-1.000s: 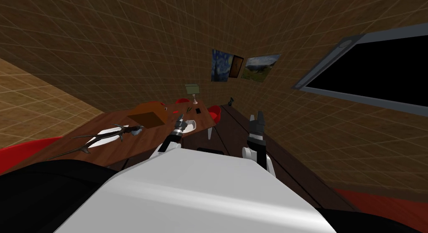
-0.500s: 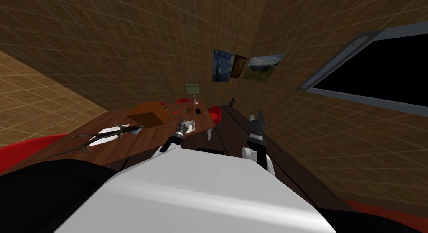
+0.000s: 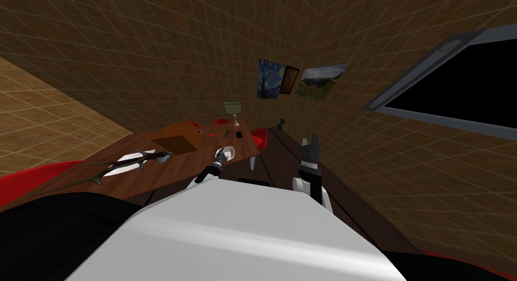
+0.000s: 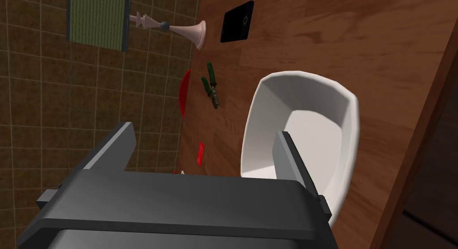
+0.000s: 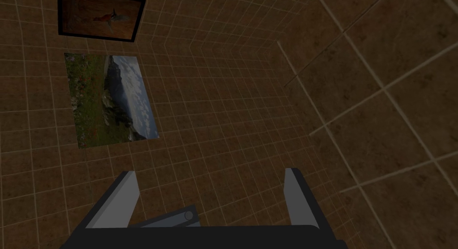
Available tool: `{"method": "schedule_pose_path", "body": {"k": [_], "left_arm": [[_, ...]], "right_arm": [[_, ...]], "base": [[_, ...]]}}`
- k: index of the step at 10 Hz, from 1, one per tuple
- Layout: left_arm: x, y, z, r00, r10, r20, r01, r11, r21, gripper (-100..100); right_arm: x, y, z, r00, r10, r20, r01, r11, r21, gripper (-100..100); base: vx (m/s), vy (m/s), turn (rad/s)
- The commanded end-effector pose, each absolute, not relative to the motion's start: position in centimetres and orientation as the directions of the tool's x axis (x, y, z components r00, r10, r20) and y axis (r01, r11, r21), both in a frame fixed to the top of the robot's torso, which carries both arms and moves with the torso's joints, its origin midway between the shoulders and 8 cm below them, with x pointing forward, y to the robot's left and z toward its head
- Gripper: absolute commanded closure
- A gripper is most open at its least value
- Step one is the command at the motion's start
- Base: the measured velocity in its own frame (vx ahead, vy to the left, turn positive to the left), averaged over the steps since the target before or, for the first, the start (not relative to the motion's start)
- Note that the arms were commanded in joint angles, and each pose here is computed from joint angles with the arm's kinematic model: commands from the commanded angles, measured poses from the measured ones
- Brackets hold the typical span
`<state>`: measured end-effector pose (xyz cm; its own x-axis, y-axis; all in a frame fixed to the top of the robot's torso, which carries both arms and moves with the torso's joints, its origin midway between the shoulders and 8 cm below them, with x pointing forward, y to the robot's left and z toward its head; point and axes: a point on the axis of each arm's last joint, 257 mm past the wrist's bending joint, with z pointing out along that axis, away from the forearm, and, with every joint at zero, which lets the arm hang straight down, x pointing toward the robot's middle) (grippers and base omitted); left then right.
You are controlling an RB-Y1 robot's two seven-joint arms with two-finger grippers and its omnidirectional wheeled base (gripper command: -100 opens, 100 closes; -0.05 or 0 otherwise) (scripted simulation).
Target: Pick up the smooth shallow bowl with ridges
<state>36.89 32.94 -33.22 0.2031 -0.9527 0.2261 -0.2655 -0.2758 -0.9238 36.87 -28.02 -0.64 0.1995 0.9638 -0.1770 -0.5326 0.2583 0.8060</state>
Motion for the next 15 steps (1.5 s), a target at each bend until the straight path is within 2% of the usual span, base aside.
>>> {"method": "schedule_pose_path", "body": {"k": [1, 15], "left_arm": [[36.3, 33.1, -35.3, 0.228, -0.947, 0.228, -0.32, -0.294, -0.901, -100], [31.6, 37.5, -46.3, 0.4, -0.898, 0.184, -0.577, -0.402, -0.711, -100]], "right_arm": [[36.9, -28.0, -0.6, 0.2, 0.964, -0.177, -0.533, 0.258, 0.806, 0], [36.9, -28.0, -0.6, 0.2, 0.964, -0.177, -0.533, 0.258, 0.806, 0]], "base": [[0.037, -0.033, 0.032], [0.022, -0.018, -0.007]]}}
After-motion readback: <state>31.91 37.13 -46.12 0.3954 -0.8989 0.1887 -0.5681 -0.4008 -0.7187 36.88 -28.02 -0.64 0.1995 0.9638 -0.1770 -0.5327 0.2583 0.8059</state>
